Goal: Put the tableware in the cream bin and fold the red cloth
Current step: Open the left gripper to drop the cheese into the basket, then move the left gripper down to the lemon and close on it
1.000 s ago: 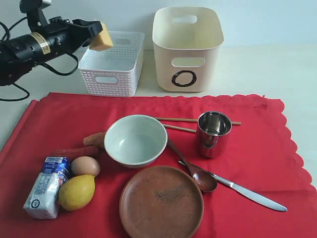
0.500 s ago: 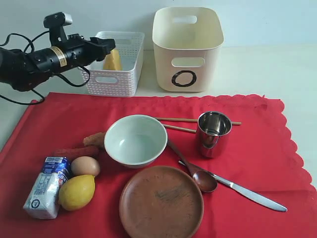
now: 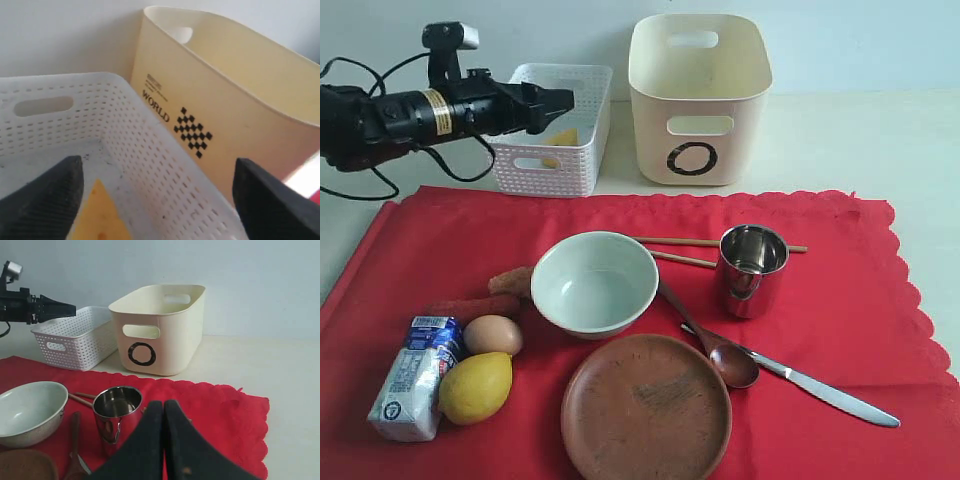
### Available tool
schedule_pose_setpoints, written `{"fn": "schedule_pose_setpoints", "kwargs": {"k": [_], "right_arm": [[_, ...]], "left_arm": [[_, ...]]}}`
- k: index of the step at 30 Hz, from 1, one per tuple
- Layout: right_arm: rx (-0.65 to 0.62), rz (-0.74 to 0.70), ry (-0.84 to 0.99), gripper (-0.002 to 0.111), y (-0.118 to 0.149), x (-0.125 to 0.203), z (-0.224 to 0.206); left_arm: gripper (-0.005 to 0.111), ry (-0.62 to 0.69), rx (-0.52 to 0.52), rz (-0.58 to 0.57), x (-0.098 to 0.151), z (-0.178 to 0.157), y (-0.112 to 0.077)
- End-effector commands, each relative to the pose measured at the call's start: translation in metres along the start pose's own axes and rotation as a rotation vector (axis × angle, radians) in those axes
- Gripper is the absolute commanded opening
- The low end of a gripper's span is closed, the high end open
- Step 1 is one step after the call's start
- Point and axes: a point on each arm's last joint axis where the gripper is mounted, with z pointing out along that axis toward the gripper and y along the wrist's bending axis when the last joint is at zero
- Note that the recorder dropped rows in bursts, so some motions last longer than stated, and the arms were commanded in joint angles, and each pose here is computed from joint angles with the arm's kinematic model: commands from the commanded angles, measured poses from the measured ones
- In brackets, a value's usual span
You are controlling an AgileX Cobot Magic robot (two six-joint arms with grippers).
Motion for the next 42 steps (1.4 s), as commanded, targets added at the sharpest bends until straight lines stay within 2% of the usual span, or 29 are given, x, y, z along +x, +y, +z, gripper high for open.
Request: {"fn": "schedule_pose_setpoints", "kwargs": {"k": [1,3,8,10,13,16,17,18,21,24,28,31,35,38,42], "right_arm": [[-0.001,-0.001,-0.006,0.0,0.0,0.001,0.0],[-0.001,-0.001,-0.006,0.0,0.0,0.001,0.0],[-0.001,-0.001,-0.006,0.0,0.0,0.001,0.0],[-0.001,-0.001,-0.006,0.0,0.0,0.001,0.0],[-0.001,-0.001,-0.006,0.0,0.0,0.001,0.0],[-0.001,-0.001,-0.006,0.0,0.0,0.001,0.0],[-0.001,-0.001,-0.006,0.0,0.0,0.001,0.0],[-0.001,-0.001,-0.006,0.0,0.0,0.001,0.0],[-0.001,-0.001,-0.006,0.0,0.0,0.001,0.0],[-0.001,-0.001,-0.006,0.0,0.0,0.001,0.0],[-0.001,-0.001,-0.004,0.0,0.0,0.001,0.0],[-0.001,-0.001,-0.004,0.0,0.0,0.001,0.0],[-0.001,-0.001,-0.004,0.0,0.0,0.001,0.0],[-0.001,-0.001,-0.004,0.0,0.0,0.001,0.0],[-0.001,-0.001,-0.004,0.0,0.0,0.001,0.0]], "left_arm": [[0.078,0.006,0.055,-0.02,-0.036,-0.022,-0.009],[0.078,0.044,0.101,-0.069,-0.046,-0.031,-0.016],[0.077,0.137,0.35,-0.006,-0.052,-0.049,-0.043],[0.07,0.132,0.43,-0.038,-0.047,-0.057,-0.047],[0.049,0.123,0.474,-0.121,-0.035,-0.07,-0.042],[0.019,0.14,0.428,-0.175,-0.013,-0.086,-0.029],[0.005,0.143,0.416,-0.167,-0.005,-0.092,-0.026],[0.0,0.154,0.408,-0.185,0.003,-0.097,-0.026],[0.002,0.159,0.38,-0.202,0.019,-0.112,-0.025],[0.002,0.174,0.374,-0.202,0.034,-0.124,-0.032],[0.002,0.192,0.373,-0.221,0.05,-0.139,-0.049],[0.002,0.166,0.329,-0.294,0.063,-0.154,-0.065],[0.002,0.147,0.3,-0.277,0.075,-0.174,-0.086],[0.002,0.128,0.297,-0.197,0.075,-0.185,-0.099],[0.002,0.109,0.296,-0.166,0.069,-0.189,-0.104]]}}
